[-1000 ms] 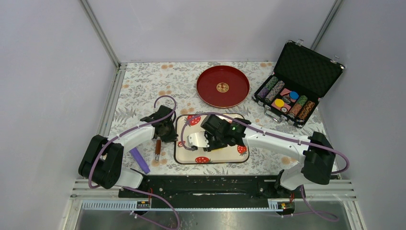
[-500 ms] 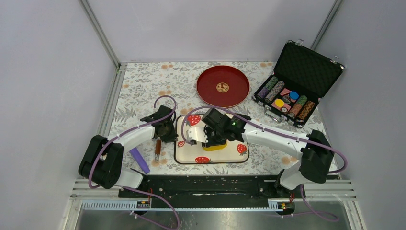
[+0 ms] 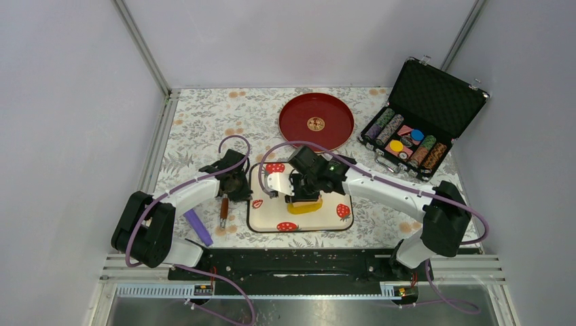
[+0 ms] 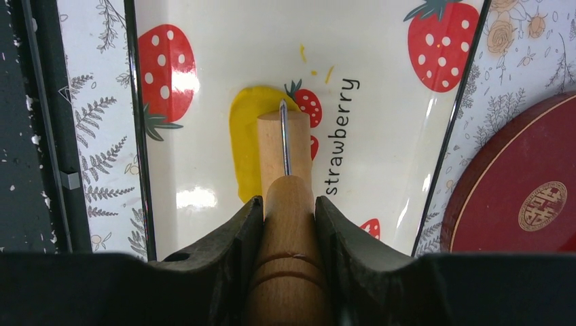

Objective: Roll out the dumpling wrappers from the dough

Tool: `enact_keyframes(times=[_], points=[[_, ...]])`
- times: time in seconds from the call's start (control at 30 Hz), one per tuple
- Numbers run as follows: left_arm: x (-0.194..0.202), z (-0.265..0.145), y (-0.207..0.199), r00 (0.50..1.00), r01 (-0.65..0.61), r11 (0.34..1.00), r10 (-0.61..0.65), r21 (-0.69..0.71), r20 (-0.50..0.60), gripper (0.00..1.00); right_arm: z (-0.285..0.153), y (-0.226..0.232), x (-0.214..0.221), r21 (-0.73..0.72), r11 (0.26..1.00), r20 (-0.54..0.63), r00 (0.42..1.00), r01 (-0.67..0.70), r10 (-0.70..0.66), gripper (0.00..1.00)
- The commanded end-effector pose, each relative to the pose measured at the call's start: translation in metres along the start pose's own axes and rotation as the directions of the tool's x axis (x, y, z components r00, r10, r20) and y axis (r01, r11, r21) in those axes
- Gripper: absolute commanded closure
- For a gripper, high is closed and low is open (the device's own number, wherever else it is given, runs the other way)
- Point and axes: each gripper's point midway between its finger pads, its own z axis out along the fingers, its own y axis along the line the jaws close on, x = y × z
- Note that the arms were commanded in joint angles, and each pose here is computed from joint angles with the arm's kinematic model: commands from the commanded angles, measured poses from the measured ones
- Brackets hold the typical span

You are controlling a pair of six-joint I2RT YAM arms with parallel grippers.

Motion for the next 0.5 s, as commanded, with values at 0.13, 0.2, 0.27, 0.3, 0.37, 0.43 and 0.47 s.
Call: enact_keyframes(times=[0.13,0.2,0.27,0.3,0.37,0.43,0.47], points=[[0.012,0.006,0.052,0.999,-0.03,0.973,0.027,-0.229,-0.019,1.0,0.051,0.056,0.103,-0.227,0.961,-0.333,0.94,-0.159,0.077,1.0],[0.012,0.006,0.052,0.999,-0.03,0.973,0.027,-0.229,-0.019,1.0,0.05,0.052,0.105,-0.212,0.962,-0.333,0.938,-0.17,0.092,1.0],[0.012,0.006,0.052,0.999,-0.03,0.973,0.027,-0.228,-0.019,1.0,0.048,0.047,0.106,-0.195,0.964,-0.332,0.937,-0.183,0.111,1.0],[0.012,0.006,0.052,0.999,-0.03,0.973,0.027,-0.229,-0.019,1.0,0.047,0.045,0.107,-0.188,0.964,-0.329,0.937,-0.188,0.119,1.0],[0.012,0.006,0.052,0.999,-0.03,0.973,0.027,-0.229,-0.019,1.0,0.046,0.04,0.108,-0.172,0.966,-0.32,0.938,-0.195,0.132,1.0],[0.012,0.006,0.052,0.999,-0.03,0.973,0.026,-0.229,-0.02,1.0,0.044,0.036,0.109,-0.161,0.966,-0.313,0.939,-0.201,0.143,1.0],[0.012,0.006,0.052,0.999,-0.03,0.973,0.027,-0.229,-0.019,1.0,0.043,0.035,0.111,-0.156,0.966,-0.313,0.938,-0.207,0.15,1.0]])
